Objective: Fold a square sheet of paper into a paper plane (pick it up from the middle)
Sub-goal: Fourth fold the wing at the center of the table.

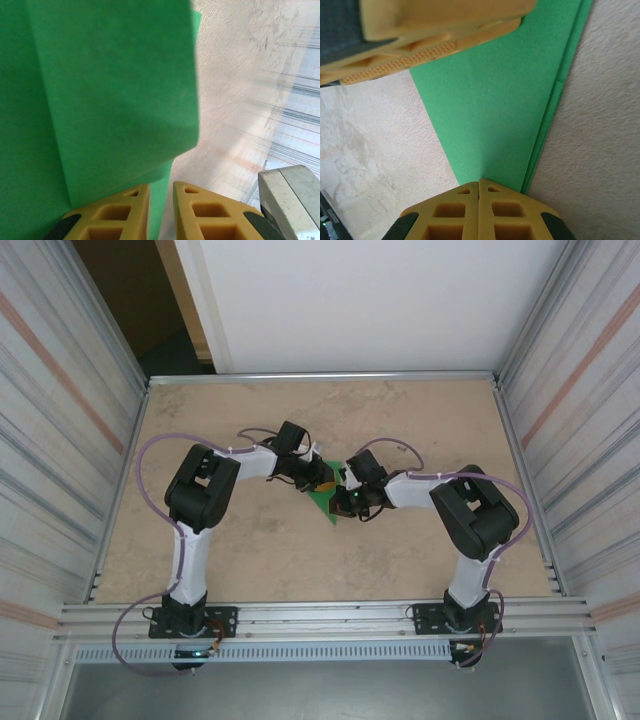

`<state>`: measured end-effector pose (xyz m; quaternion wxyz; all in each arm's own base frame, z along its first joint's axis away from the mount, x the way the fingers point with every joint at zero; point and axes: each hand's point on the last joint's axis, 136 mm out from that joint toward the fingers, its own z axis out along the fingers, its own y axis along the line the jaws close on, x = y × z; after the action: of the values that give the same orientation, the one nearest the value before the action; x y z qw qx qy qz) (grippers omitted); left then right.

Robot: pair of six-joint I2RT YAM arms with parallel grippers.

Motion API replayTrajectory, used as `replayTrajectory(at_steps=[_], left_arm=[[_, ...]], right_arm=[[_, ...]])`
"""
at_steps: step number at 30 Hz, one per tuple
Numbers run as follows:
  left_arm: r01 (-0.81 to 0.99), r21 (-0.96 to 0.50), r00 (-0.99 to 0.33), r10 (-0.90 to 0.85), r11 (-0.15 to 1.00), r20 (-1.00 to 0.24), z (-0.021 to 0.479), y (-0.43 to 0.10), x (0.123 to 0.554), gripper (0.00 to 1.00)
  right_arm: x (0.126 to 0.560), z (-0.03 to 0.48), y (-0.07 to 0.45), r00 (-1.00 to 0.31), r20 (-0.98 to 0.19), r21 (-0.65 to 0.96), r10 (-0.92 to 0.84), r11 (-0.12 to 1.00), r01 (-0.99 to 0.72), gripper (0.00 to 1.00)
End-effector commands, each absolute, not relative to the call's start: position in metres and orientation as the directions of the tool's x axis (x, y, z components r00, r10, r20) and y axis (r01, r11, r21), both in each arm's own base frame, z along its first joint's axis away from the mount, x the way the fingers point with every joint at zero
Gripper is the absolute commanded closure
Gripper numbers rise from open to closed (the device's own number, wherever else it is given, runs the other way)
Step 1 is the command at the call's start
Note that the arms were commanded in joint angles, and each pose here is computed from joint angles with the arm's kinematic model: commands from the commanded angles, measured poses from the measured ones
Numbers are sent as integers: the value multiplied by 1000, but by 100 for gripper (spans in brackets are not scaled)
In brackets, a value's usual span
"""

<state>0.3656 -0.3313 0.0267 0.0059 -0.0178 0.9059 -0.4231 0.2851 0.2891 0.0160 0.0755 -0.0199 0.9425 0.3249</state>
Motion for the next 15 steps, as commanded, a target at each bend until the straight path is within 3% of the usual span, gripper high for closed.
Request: replayTrajectory(at_steps=[1, 6, 15], left_arm=[[9, -769, -999, -29, 639, -36, 40, -328, 372, 78], [135, -789, -987, 16, 600, -157, 71, -333, 381, 76], [200, -787, -977, 60, 584, -203, 68, -333, 384, 77]], right_arm=[[259, -7, 260, -998, -61, 547, -22, 836, -52, 96], [236, -11, 235, -996, 5, 537, -94, 840, -77, 97], [226, -9, 226, -989, 55, 562, -134, 823, -81, 96]])
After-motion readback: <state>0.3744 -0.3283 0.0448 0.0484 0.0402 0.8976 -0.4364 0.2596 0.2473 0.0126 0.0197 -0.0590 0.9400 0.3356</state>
